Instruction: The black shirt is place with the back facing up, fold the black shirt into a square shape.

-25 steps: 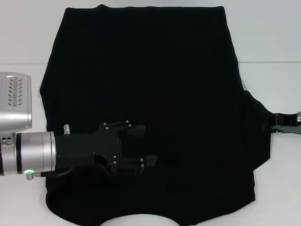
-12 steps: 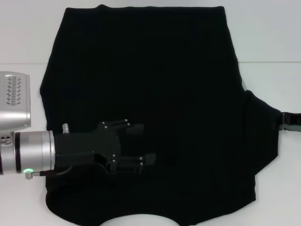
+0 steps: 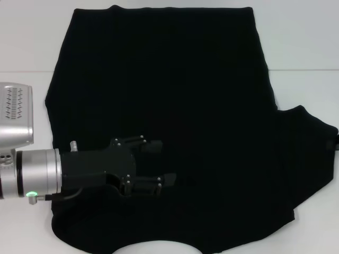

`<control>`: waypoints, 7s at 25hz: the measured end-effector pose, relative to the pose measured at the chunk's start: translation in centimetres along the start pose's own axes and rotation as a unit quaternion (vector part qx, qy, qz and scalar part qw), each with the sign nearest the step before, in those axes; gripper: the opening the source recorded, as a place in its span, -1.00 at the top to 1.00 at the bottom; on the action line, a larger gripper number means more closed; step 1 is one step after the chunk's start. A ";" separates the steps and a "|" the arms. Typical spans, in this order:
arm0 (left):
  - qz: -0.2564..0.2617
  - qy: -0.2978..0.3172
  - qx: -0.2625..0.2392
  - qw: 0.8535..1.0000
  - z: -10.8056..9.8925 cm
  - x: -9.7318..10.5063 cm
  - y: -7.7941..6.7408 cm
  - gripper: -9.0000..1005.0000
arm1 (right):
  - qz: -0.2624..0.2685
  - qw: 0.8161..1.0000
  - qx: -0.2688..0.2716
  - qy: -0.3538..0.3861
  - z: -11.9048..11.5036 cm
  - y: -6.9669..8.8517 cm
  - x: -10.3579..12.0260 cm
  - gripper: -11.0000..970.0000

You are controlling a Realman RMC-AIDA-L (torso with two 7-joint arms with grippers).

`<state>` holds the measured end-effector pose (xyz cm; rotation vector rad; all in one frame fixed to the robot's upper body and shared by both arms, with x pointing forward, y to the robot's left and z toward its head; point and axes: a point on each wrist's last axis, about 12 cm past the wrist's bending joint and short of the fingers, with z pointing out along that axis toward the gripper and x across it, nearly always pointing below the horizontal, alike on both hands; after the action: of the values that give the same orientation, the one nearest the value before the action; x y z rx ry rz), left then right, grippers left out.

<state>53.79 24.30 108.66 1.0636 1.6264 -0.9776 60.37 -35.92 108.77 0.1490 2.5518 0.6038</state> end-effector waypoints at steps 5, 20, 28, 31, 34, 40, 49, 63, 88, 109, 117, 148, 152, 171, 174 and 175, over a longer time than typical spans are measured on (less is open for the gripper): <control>-0.006 -0.001 0.001 1.000 0.0 0.0 -0.1 -0.68 | 0.012 1.000 0.007 -0.007 -0.8 -1.1 0.2 0.97; -0.012 0.000 0.004 1.000 0.2 -0.1 0.0 -0.68 | -0.003 0.999 0.014 -0.039 -1.3 -1.5 -0.8 0.97; -0.012 0.001 0.003 1.000 0.3 -0.1 0.0 -0.68 | -0.056 0.997 -0.022 -0.046 0.0 1.9 -2.5 0.96; -0.013 0.000 0.002 1.000 0.2 0.0 0.0 -0.68 | -0.102 0.993 -0.055 -0.026 1.2 5.1 -3.0 0.95; -0.015 -0.001 0.002 1.000 0.2 0.0 0.0 -0.68 | -0.156 0.985 -0.077 0.007 2.7 8.6 -3.0 0.95; -0.024 0.000 -0.001 1.000 0.1 0.1 0.0 -0.67 | -0.231 0.967 -0.077 0.071 4.8 13.2 -2.2 0.94; -0.027 0.003 -0.011 1.000 0.1 0.1 0.2 -0.67 | -0.227 0.968 -0.081 0.069 3.7 12.8 -2.7 0.65; -0.127 0.054 -0.047 0.989 -5.6 0.5 0.3 -0.67 | -0.234 0.943 -0.234 -0.019 3.4 11.6 0.8 -0.42; 0.024 0.190 -0.111 0.975 -7.5 4.5 -0.7 -0.67 | -0.269 0.922 -0.273 -0.060 5.8 16.1 0.7 -0.45; 0.026 0.239 -0.134 0.961 -6.8 4.7 0.7 -0.40 | -0.248 0.925 -0.278 -0.071 5.5 15.8 0.5 -0.45; 0.022 0.240 -0.138 0.961 -6.9 4.7 0.8 0.22 | -0.250 0.925 -0.276 -0.075 5.4 15.7 0.2 -0.45; -0.057 0.088 -0.183 0.978 -9.4 5.8 -1.9 0.95 | -0.169 0.945 -0.276 -0.045 0.9 6.6 3.0 -0.45; -0.057 0.082 -0.170 0.980 -9.0 6.3 -2.3 0.95 | -0.158 0.947 -0.277 -0.038 -0.3 4.9 3.6 -0.45; -0.045 0.094 -0.211 0.972 -9.5 6.9 -1.6 0.95 | -0.130 0.964 -0.226 0.043 -2.1 2.0 3.8 -0.45; -0.045 0.089 -0.208 0.973 -9.5 6.8 -1.7 0.95 | -0.128 0.965 -0.221 0.060 -2.5 1.6 4.0 -0.45; -0.045 0.086 -0.206 0.974 -9.5 6.8 -1.7 0.95 | -0.128 0.965 -0.218 0.064 -2.6 1.5 4.1 -0.45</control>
<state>48.29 33.94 104.76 0.8103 1.9294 -0.5772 55.52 -34.74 109.56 -0.3774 2.4315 1.0763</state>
